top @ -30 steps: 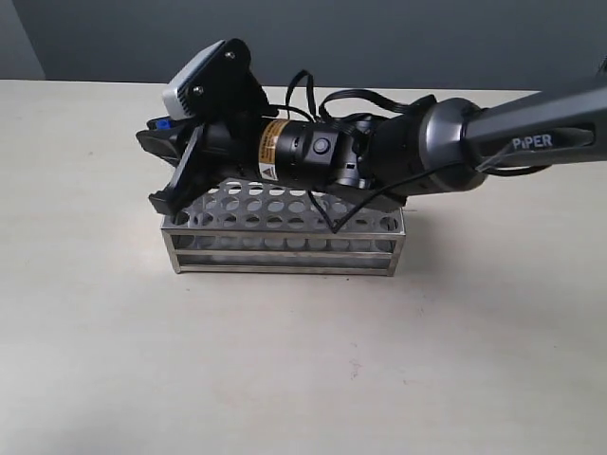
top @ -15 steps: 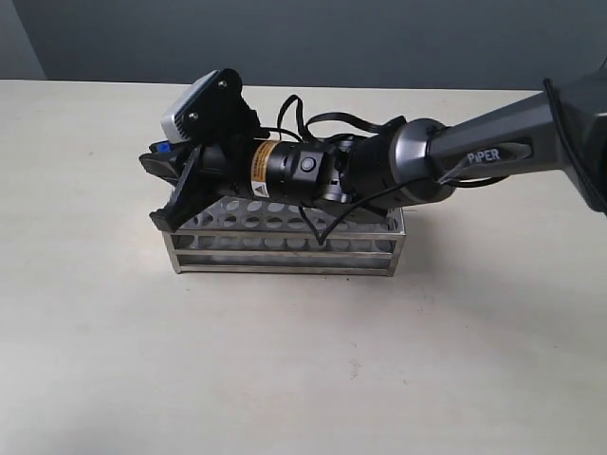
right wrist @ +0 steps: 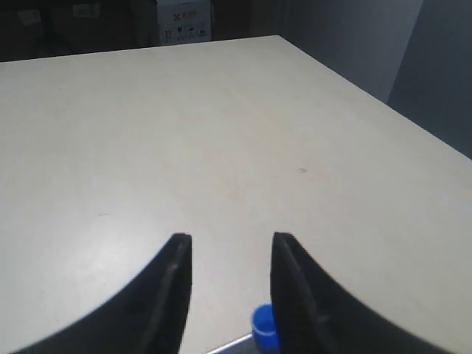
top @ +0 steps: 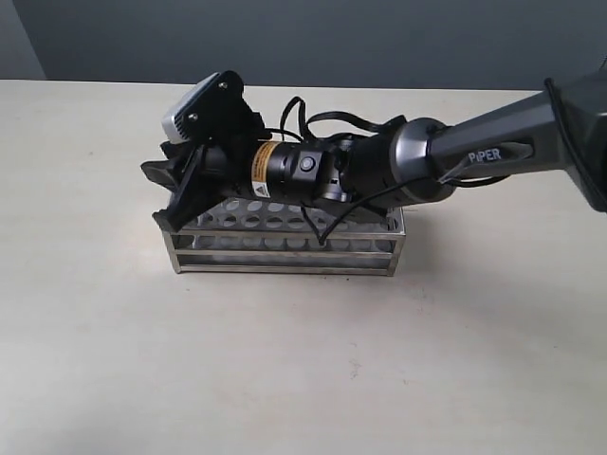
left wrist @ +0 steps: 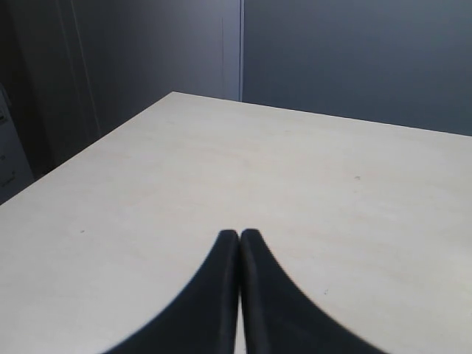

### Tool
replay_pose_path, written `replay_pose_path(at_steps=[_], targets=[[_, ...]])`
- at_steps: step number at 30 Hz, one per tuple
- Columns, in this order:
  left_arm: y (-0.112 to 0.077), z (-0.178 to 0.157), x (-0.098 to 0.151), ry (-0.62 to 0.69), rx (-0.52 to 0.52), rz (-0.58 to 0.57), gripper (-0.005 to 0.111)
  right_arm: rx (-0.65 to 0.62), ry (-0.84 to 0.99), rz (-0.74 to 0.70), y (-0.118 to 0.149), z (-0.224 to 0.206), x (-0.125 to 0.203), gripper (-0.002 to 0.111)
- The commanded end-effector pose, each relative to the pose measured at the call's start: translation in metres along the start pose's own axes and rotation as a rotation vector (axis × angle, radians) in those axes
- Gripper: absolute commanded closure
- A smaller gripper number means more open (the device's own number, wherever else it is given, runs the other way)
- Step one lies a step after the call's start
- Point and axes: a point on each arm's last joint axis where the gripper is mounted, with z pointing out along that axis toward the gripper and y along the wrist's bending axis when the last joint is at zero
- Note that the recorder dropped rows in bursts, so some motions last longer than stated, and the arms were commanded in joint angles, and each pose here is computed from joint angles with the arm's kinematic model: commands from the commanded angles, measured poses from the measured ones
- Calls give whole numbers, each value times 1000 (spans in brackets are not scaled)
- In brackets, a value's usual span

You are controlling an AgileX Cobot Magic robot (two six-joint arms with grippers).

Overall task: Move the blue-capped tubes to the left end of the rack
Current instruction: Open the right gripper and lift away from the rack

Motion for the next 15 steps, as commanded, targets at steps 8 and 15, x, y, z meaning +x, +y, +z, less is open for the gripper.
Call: replay_pose_path(at_steps=[8, 15], targets=[[0, 0, 0, -2, -1, -6, 106, 308, -74, 21, -66, -84, -84, 72], [0, 0, 0, -1, -2, -7, 106, 387, -19, 89, -86, -131, -45, 72]])
